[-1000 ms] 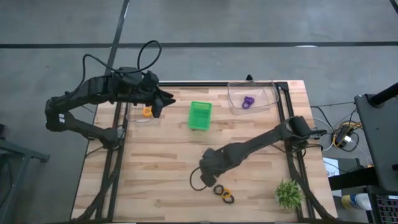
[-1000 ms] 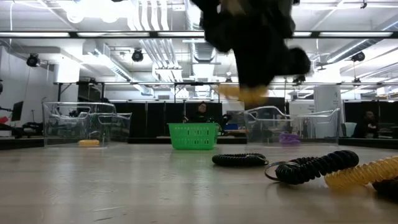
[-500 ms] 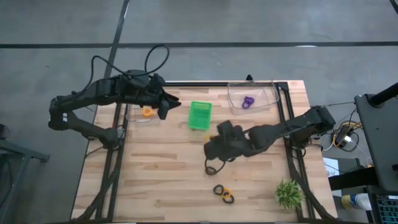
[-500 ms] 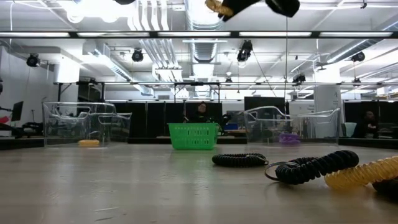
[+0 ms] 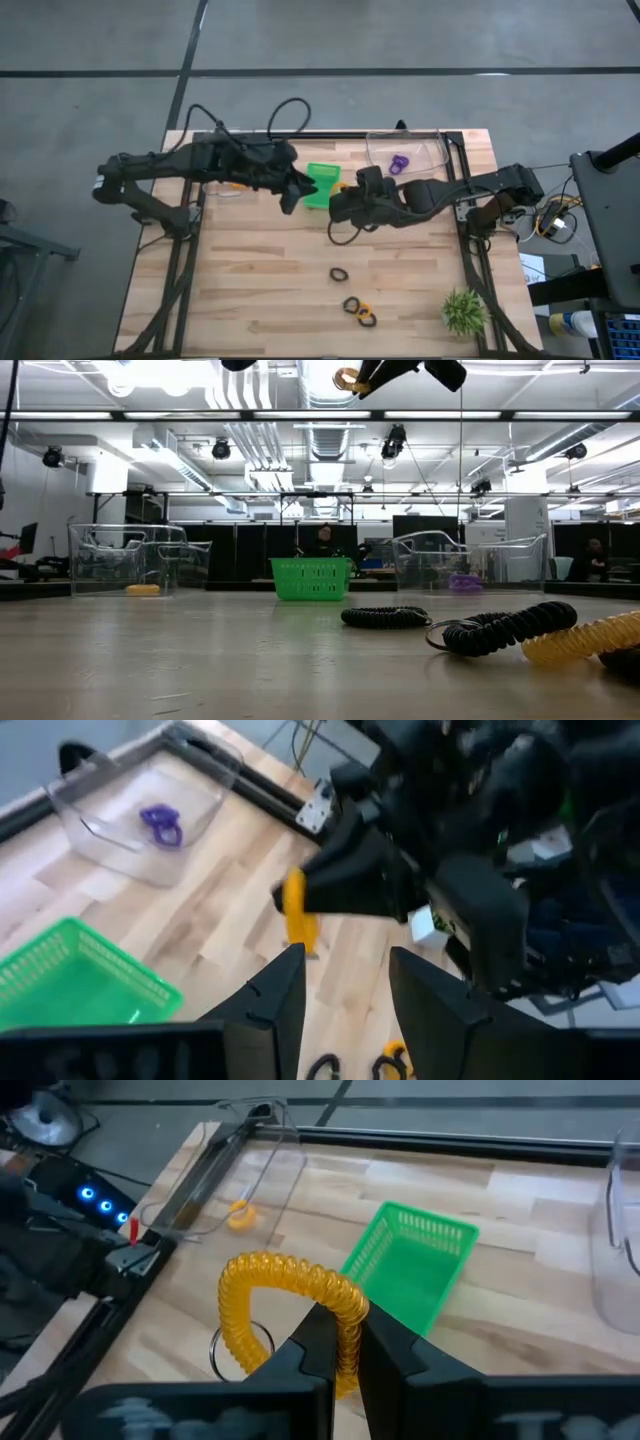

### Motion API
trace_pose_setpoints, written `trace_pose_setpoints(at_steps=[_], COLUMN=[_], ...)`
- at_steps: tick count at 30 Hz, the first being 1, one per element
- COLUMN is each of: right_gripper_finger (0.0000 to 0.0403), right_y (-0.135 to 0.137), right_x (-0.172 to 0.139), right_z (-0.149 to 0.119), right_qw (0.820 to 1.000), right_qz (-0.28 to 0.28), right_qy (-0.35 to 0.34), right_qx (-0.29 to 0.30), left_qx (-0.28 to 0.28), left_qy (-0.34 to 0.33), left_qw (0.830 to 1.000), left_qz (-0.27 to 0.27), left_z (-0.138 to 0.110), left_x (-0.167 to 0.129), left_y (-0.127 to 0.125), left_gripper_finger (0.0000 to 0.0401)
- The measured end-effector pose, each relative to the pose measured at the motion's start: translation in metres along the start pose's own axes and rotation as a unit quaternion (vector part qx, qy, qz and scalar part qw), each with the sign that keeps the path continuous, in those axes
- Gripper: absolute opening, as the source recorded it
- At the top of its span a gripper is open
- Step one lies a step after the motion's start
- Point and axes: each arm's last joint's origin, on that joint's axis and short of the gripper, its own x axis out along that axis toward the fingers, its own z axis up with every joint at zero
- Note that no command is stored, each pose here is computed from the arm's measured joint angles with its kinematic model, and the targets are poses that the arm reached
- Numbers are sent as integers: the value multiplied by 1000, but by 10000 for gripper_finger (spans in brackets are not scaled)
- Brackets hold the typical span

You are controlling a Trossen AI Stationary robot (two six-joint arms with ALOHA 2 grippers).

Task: Sort spring keychains
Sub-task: Put the top yellow spring keychain into the left transparent bin

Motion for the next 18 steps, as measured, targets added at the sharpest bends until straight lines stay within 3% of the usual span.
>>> trace_pose_setpoints(at_steps=[4,12,18], right_gripper_finger=[19,20,20], right_y=[0,11,10], right_x=[2,-1,-3], right_z=[5,14,15], right_qw=[1000,998,998], right_qz=[2,57,62], right_qy=[-6,-28,-18], right_qx=[4,4,2], left_qx=[0,10,9], left_qy=[12,22,26], left_qw=[1000,1000,1000], left_qz=[-8,-4,2], left_z=[-5,-12,-13], left_x=[12,34,32], left_y=[-6,-11,-10], left_gripper_finger=[138,138,138])
